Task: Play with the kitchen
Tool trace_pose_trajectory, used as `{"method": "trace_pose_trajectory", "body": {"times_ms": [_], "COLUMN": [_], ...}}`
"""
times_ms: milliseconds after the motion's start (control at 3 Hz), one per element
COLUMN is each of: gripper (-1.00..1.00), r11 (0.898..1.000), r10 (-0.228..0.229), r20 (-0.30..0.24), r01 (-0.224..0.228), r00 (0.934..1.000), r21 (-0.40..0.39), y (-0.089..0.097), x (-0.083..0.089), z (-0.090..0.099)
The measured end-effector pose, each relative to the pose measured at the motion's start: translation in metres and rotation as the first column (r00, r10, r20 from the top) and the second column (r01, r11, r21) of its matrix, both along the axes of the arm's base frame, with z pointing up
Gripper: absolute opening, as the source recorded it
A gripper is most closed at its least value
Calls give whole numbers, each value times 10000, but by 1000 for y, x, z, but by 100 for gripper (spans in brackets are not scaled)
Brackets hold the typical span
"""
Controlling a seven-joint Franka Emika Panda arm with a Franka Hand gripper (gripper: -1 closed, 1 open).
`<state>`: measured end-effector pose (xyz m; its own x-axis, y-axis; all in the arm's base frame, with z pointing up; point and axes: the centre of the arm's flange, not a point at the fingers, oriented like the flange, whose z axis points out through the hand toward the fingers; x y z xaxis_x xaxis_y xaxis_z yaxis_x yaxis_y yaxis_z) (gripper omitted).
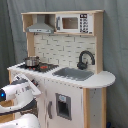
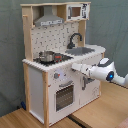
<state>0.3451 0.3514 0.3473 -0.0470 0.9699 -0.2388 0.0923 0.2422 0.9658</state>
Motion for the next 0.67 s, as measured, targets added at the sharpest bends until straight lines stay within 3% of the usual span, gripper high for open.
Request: {"method": "trace_pose_trajectory", "body": {"times_ms": [333,667], "gripper": [-100,-100], "r11": [9939,9751], "r10": [116,239], "r20": [22,32], "r01": [-113,-226], "r00": [9999,9997], "r21": [-1094,-2204], "y": [0,1], "x": [0,0], "z": [0,0]}}
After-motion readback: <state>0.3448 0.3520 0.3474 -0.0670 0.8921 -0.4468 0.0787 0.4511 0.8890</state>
